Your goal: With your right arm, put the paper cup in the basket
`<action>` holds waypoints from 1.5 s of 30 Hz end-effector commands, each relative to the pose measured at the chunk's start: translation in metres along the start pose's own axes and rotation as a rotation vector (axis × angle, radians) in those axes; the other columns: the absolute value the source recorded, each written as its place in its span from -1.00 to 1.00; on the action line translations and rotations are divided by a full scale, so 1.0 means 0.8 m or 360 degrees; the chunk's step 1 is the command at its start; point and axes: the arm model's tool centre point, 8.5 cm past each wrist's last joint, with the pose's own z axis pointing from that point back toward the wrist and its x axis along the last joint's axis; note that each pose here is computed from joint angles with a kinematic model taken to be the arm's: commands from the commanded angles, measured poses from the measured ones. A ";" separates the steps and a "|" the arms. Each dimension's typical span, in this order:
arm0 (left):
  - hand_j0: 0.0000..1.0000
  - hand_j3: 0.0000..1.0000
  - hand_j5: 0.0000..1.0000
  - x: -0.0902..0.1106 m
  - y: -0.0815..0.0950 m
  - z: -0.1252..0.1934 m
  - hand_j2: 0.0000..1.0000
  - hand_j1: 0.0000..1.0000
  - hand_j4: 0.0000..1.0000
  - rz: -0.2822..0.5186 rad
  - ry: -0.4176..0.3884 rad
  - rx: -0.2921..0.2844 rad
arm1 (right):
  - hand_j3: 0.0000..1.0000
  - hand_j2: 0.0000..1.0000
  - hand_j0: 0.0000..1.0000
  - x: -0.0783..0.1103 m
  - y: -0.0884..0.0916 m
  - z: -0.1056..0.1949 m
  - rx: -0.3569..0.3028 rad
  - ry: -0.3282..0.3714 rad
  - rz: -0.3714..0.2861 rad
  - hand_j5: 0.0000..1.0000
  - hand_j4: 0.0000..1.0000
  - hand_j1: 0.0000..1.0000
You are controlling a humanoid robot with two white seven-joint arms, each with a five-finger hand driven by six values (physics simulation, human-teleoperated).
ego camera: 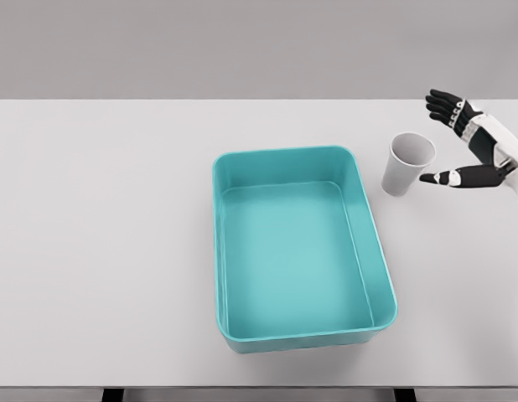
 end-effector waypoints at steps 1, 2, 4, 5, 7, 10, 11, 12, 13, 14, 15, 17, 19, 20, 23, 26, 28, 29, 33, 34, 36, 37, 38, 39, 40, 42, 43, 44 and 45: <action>1.00 1.00 1.00 0.000 0.000 0.000 1.00 1.00 1.00 0.0001 0.0000 0.0000 | 1.00 1.00 1.00 -0.010 0.004 0.000 -0.0020 0.0010 -0.0051 1.00 1.00 1.00; 1.00 1.00 1.00 0.000 0.000 0.000 1.00 1.00 1.00 0.0001 0.0000 0.0000 | 1.00 1.00 1.00 -0.010 0.004 0.000 -0.0020 0.0010 -0.0051 1.00 1.00 1.00; 1.00 1.00 1.00 0.000 0.000 0.000 1.00 1.00 1.00 0.0001 0.0000 0.0000 | 1.00 1.00 1.00 -0.034 -0.009 0.021 -0.0160 0.0032 -0.0160 1.00 1.00 1.00; 1.00 1.00 1.00 0.000 0.000 0.000 1.00 1.00 1.00 0.0001 0.0000 0.0000 | 1.00 1.00 1.00 -0.036 -0.009 0.021 -0.0162 0.0036 -0.0162 1.00 1.00 1.00; 1.00 1.00 1.00 0.000 0.000 0.000 1.00 1.00 1.00 0.0001 0.0000 0.0000 | 1.00 1.00 1.00 -0.038 -0.015 0.026 -0.0194 0.0044 -0.0171 1.00 1.00 1.00; 1.00 1.00 1.00 0.000 0.000 0.000 1.00 1.00 1.00 0.0001 0.0000 0.0000 | 1.00 1.00 1.00 -0.048 -0.017 0.031 -0.0249 0.0051 -0.0210 1.00 1.00 1.00; 1.00 1.00 1.00 0.000 0.000 0.000 1.00 1.00 1.00 0.0001 0.0000 0.0000 | 1.00 1.00 1.00 -0.048 -0.017 0.032 -0.0251 0.0053 -0.0211 1.00 1.00 1.00; 1.00 1.00 1.00 0.000 0.000 0.000 1.00 1.00 1.00 0.0001 0.0000 0.0000 | 1.00 1.00 1.00 -0.051 -0.017 0.033 -0.0255 0.0064 -0.0218 1.00 1.00 1.00; 1.00 1.00 1.00 0.000 0.000 0.000 1.00 1.00 1.00 0.0001 0.0000 0.0000 | 1.00 1.00 1.00 -0.058 -0.018 0.035 -0.0266 0.0085 -0.0234 1.00 1.00 1.00; 1.00 1.00 1.00 0.000 0.000 0.000 1.00 1.00 1.00 0.0001 0.0000 0.0000 | 1.00 1.00 1.00 -0.066 -0.015 0.036 -0.0282 0.0097 -0.0262 1.00 1.00 1.00; 1.00 1.00 1.00 0.000 0.000 0.000 1.00 1.00 1.00 0.0001 0.0000 0.0000 | 1.00 1.00 1.00 -0.070 -0.013 0.036 -0.0290 0.0103 -0.0281 1.00 1.00 1.00; 1.00 1.00 1.00 0.000 0.000 0.000 1.00 1.00 1.00 0.0001 0.0000 0.0000 | 1.00 1.00 1.00 -0.071 -0.011 0.035 -0.0286 0.0105 -0.0282 1.00 1.00 1.00; 1.00 1.00 1.00 0.000 0.000 0.000 1.00 1.00 1.00 0.0001 0.0000 0.0000 | 1.00 1.00 1.00 -0.077 -0.007 0.034 -0.0295 0.0109 -0.0307 1.00 1.00 1.00; 1.00 1.00 1.00 0.000 0.000 0.000 1.00 1.00 1.00 0.0001 0.0000 0.0000 | 1.00 1.00 1.00 -0.083 -0.003 0.034 -0.0303 0.0118 -0.0327 1.00 1.00 1.00; 1.00 1.00 1.00 0.000 0.000 0.000 1.00 1.00 1.00 0.0001 0.0000 0.0000 | 1.00 1.00 1.00 -0.092 -0.003 0.039 -0.0314 0.0148 -0.0342 1.00 1.00 1.00; 1.00 1.00 1.00 0.000 0.000 0.000 1.00 1.00 1.00 0.0001 0.0000 0.0000 | 1.00 1.00 1.00 -0.102 -0.001 0.044 -0.0328 0.0179 -0.0363 1.00 1.00 1.00; 1.00 1.00 1.00 0.000 0.000 0.000 1.00 1.00 1.00 0.0001 0.0000 0.0000 | 1.00 1.00 1.00 -0.107 0.007 0.040 -0.0336 0.0174 -0.0398 1.00 1.00 1.00; 1.00 1.00 1.00 0.000 0.000 0.000 1.00 1.00 1.00 0.0001 0.0000 0.0000 | 1.00 1.00 1.00 -0.108 0.008 0.040 -0.0334 0.0174 -0.0400 1.00 1.00 1.00; 1.00 1.00 1.00 0.000 0.000 0.000 1.00 1.00 1.00 0.0001 0.0000 0.0000 | 1.00 1.00 1.00 -0.108 0.012 0.034 -0.0323 0.0168 -0.0402 1.00 1.00 1.00; 1.00 1.00 1.00 0.000 0.000 0.000 1.00 1.00 1.00 0.0001 0.0000 0.0000 | 1.00 1.00 1.00 -0.108 0.013 0.032 -0.0324 0.0163 -0.0407 1.00 1.00 1.00; 1.00 1.00 1.00 0.000 0.000 0.000 1.00 1.00 1.00 0.0001 0.0000 0.0000 | 1.00 1.00 1.00 -0.108 0.016 0.029 -0.0321 0.0155 -0.0415 1.00 1.00 1.00; 1.00 1.00 1.00 0.000 0.000 0.000 1.00 1.00 1.00 0.0001 0.0000 0.0000 | 1.00 1.00 1.00 -0.107 0.016 0.027 -0.0319 0.0151 -0.0415 1.00 1.00 1.00; 1.00 1.00 1.00 0.000 0.000 0.000 1.00 1.00 1.00 0.0001 0.0000 0.0000 | 1.00 1.00 1.00 -0.108 0.019 0.026 -0.0319 0.0151 -0.0422 1.00 1.00 1.00; 1.00 1.00 1.00 0.000 0.000 0.000 1.00 1.00 1.00 0.0001 0.0000 0.0000 | 1.00 1.00 1.00 -0.110 0.019 0.027 -0.0323 0.0160 -0.0428 1.00 1.00 1.00; 1.00 1.00 1.00 0.000 0.000 0.000 1.00 1.00 1.00 0.0001 0.0000 0.0000 | 1.00 1.00 1.00 -0.115 0.020 0.027 -0.0332 0.0170 -0.0444 1.00 1.00 1.00; 1.00 1.00 1.00 0.000 0.000 0.000 1.00 1.00 1.00 0.0001 0.0000 0.0000 | 1.00 1.00 1.00 -0.120 0.022 0.025 -0.0340 0.0175 -0.0465 1.00 1.00 1.00; 1.00 1.00 1.00 0.000 0.000 0.000 1.00 1.00 1.00 0.0001 0.0000 0.0000 | 1.00 1.00 1.00 -0.120 0.022 0.025 -0.0340 0.0175 -0.0465 1.00 1.00 1.00; 1.00 1.00 1.00 0.000 0.000 0.000 1.00 1.00 1.00 0.0001 0.0000 0.0000 | 1.00 1.00 1.00 -0.120 0.022 0.025 -0.0341 0.0179 -0.0468 1.00 1.00 1.00; 1.00 1.00 1.00 0.000 0.000 0.000 1.00 1.00 1.00 0.0001 0.0000 0.0000 | 1.00 1.00 1.00 -0.123 0.023 0.026 -0.0341 0.0187 -0.0473 1.00 1.00 1.00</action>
